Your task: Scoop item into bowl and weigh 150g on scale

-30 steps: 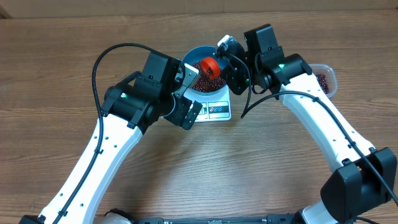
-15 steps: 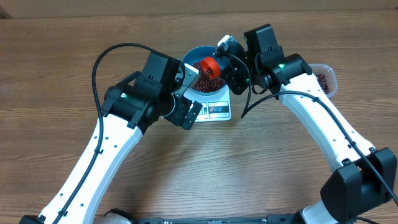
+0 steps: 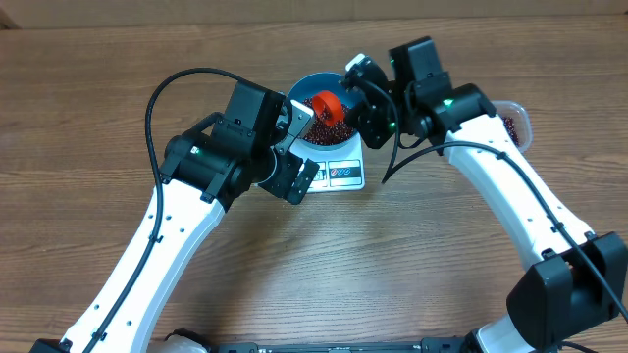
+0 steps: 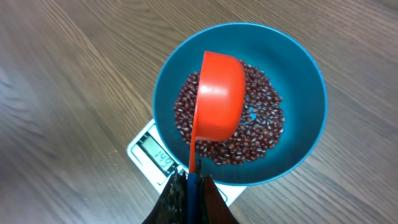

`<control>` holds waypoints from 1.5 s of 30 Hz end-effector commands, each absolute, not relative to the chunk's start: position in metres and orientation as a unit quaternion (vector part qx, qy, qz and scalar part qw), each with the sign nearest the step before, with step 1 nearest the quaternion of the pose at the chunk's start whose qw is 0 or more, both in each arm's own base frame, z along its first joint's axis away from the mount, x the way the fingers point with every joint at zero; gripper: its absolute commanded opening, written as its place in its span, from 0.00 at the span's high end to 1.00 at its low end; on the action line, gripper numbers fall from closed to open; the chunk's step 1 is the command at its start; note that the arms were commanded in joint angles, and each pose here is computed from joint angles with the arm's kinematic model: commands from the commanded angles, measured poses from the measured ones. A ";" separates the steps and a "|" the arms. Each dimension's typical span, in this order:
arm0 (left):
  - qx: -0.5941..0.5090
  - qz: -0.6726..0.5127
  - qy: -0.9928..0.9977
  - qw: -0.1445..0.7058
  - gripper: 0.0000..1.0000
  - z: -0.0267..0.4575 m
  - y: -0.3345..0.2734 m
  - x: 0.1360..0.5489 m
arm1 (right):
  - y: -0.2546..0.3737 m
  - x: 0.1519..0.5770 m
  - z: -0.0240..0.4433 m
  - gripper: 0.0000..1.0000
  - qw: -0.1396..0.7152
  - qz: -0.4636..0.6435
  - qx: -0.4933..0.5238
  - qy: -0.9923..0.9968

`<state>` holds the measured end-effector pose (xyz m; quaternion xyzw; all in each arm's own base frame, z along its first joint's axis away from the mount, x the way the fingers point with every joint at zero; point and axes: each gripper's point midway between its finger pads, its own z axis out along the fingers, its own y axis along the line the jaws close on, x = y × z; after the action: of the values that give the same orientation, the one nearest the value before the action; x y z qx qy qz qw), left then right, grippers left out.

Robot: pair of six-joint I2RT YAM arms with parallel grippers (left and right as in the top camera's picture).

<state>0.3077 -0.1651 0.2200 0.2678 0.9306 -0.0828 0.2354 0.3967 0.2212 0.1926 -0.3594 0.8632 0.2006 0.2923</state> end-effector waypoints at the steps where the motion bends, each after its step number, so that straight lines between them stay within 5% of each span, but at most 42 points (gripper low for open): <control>1: 0.280 -0.086 0.928 0.230 0.00 0.216 -0.167 0.307 | 0.215 0.400 0.221 0.97 0.312 0.266 -0.338 0.847; 15: 0.279 -0.086 0.928 0.230 0.00 0.216 -0.167 0.307 | 0.129 0.410 0.268 0.96 0.333 0.430 -0.217 0.811; 25: 0.280 -0.086 0.928 0.230 0.00 0.216 -0.167 0.307 | 0.077 0.407 0.285 0.96 0.362 0.408 -0.166 0.822; 45: 0.280 -0.086 0.928 0.230 0.00 0.216 -0.167 0.307 | 0.187 0.407 0.237 0.96 0.344 0.155 -0.284 0.881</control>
<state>0.3076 -0.1652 0.2199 0.2680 0.9306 -0.0828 0.2352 0.3924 0.1984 0.2316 -0.3022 0.8718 0.2130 0.3213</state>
